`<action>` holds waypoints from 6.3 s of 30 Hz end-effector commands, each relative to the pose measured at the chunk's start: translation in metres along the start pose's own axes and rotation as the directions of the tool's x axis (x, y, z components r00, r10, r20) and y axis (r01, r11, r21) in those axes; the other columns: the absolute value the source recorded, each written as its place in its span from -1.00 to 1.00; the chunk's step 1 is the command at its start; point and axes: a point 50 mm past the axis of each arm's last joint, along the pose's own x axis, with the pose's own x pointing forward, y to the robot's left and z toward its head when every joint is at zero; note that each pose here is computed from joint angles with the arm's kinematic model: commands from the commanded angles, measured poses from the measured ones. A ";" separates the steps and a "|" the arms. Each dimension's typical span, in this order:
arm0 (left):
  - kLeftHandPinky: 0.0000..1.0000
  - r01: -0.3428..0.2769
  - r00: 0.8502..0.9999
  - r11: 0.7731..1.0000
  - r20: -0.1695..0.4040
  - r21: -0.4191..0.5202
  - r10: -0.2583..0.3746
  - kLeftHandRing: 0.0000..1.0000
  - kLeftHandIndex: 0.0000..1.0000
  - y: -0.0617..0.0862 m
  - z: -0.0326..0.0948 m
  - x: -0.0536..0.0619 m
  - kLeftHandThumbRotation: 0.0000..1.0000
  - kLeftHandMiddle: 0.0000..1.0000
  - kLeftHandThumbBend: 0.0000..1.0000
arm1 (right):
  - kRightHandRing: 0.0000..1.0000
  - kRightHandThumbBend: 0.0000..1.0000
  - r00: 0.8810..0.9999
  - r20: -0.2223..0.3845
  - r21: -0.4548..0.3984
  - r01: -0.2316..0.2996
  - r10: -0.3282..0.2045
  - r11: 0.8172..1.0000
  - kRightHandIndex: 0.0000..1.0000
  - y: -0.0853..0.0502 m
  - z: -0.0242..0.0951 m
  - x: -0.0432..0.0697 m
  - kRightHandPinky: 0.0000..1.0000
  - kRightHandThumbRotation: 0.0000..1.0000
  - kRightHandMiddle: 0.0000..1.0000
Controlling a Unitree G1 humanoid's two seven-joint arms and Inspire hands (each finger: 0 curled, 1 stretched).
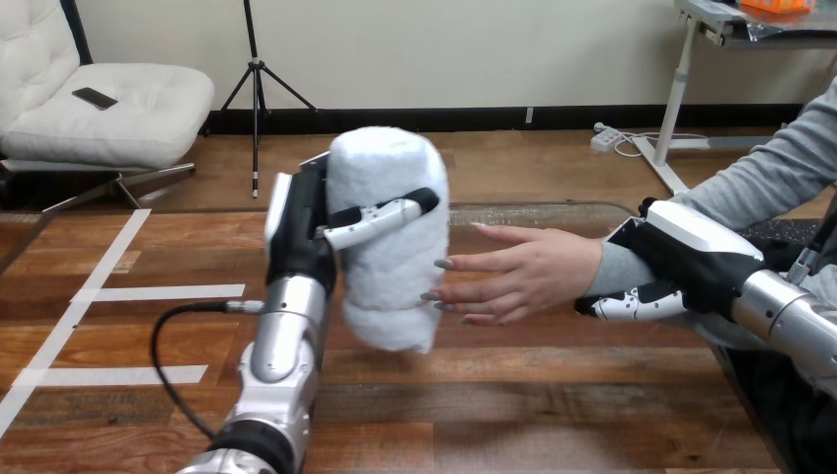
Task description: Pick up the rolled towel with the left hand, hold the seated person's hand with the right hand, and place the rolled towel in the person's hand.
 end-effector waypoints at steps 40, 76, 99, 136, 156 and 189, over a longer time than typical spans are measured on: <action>-0.23 0.085 0.992 0.992 0.098 -0.089 -0.076 -0.20 -0.20 -0.047 0.041 0.028 -1.00 -0.17 0.46 | -0.61 -0.06 0.985 0.131 0.024 0.107 -0.109 0.994 -0.45 -0.026 0.033 0.021 -0.70 -0.15 -0.49; -0.21 0.130 0.988 0.986 0.097 -0.100 -0.121 -0.17 -0.18 -0.070 0.043 0.027 -1.00 -0.14 0.47 | -0.62 -0.08 0.981 0.157 0.016 0.112 -0.113 0.994 -0.45 -0.025 0.038 0.022 -0.70 -0.13 -0.50; -0.21 0.164 0.984 0.974 0.091 -0.157 -0.151 -0.18 -0.19 -0.087 0.042 0.023 -1.00 -0.16 0.47 | -0.62 -0.08 0.983 0.154 0.026 0.102 -0.104 0.994 -0.44 -0.024 0.039 0.023 -0.70 -0.10 -0.49; -0.24 0.191 0.981 0.957 0.085 -0.220 -0.177 -0.22 -0.21 -0.101 0.038 0.017 -1.00 -0.18 0.50 | -0.57 -0.07 0.984 0.145 0.027 0.104 -0.107 0.994 -0.41 -0.022 0.036 0.022 -0.66 -0.07 -0.45; -0.24 0.198 0.979 0.956 0.090 -0.215 -0.183 -0.21 -0.20 -0.100 0.039 0.017 -1.00 -0.17 0.52 | -0.57 -0.07 0.984 0.142 0.026 0.104 -0.106 0.994 -0.41 -0.022 0.035 0.022 -0.65 -0.08 -0.45; -0.26 0.213 0.976 0.951 0.095 -0.222 -0.197 -0.21 -0.20 -0.103 0.039 0.016 -1.00 -0.18 0.59 | -0.58 -0.05 0.985 0.135 0.035 0.104 -0.108 0.994 -0.41 -0.021 0.034 0.021 -0.65 -0.05 -0.46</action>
